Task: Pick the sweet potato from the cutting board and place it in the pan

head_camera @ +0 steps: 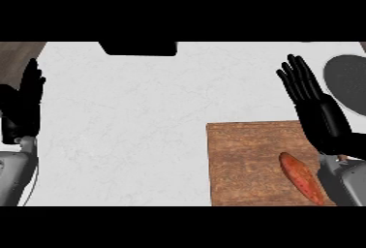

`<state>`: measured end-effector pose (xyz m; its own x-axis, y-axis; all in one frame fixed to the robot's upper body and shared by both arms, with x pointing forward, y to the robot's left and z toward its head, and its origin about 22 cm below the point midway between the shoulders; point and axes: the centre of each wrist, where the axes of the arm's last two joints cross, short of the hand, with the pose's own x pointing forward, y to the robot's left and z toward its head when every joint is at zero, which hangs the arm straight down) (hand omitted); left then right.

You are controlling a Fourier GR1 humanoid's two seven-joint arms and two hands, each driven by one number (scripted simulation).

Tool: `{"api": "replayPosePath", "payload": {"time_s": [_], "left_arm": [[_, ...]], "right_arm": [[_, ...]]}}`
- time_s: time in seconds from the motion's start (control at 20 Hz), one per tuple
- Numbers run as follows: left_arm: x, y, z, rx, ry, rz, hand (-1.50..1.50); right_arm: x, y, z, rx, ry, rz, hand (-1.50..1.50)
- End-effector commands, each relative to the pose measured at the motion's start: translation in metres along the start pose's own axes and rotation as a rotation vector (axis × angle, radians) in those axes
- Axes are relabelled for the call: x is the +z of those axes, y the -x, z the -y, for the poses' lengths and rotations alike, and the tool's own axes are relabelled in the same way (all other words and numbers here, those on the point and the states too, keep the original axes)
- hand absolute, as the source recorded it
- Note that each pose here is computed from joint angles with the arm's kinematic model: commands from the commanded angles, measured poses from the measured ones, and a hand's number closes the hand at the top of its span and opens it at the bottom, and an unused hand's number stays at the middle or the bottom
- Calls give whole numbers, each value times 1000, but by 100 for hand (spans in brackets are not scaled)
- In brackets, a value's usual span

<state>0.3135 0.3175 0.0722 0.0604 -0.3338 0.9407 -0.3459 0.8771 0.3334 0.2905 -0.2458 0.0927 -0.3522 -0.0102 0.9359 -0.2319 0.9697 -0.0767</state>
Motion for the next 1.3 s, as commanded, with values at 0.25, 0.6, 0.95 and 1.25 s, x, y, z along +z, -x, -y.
{"api": "replayPosePath", "payload": {"time_s": [0.25,0.6,0.95,1.25], "left_arm": [[85,81,60,342,121,-380,0],[123,104,56,398,134,-417,0],[118,93,70,416,162,-391,0],[124,87,78,410,197,-381,0]], "right_arm": [[70,41,45,-163,-193,-351,150],[172,34,46,268,-138,-101,-150],[195,2,44,550,-29,-135,-150],[137,-30,41,655,5,-230,-150]]}}
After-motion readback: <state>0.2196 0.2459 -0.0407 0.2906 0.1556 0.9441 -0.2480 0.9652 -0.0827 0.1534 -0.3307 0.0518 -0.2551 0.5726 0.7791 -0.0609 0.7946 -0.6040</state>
